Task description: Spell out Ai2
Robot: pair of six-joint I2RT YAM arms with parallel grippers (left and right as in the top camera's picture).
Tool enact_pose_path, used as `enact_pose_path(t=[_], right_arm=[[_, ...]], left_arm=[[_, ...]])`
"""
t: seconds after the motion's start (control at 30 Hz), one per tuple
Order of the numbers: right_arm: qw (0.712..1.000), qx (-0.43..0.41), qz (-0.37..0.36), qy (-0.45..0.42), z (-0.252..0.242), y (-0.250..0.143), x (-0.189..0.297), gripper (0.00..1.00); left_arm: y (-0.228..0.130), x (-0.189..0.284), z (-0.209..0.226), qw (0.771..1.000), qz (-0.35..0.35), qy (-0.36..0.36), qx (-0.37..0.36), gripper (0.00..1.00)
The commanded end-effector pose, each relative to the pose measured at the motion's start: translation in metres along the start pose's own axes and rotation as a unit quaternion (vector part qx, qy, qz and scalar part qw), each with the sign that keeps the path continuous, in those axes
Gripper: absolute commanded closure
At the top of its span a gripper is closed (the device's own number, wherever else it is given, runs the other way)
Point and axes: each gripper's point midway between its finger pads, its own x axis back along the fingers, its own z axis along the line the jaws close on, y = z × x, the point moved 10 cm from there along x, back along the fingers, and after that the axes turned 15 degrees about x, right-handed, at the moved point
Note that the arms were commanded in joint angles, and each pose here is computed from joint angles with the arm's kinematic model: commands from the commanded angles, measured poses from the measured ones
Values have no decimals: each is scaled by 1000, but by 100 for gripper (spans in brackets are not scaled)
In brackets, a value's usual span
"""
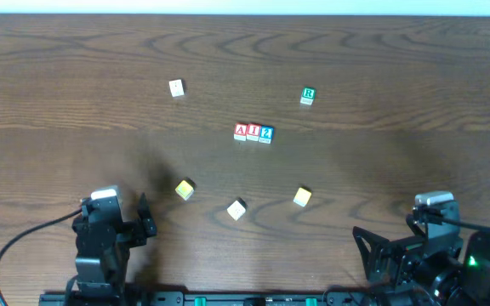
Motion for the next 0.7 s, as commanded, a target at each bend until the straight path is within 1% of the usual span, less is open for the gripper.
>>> enact_pose_path(t=[0.0,0.2,0.33,0.67], right_arm=[[1000,-6,0,0,0,-1,0,1],[1000,-6,0,0,0,-1,0,1],[1000,-5,0,0,0,-1,0,1],[1000,-5,0,0,0,-1,0,1]], left_arm=[[-4,-2,3,1000,-14,-4,-2,5],[-20,-11,8,1000,-7,0,-1,5],[-31,-18,12,1000,-2,2,19,5],[-30,-17,11,1000,-5,-7,21,5]])
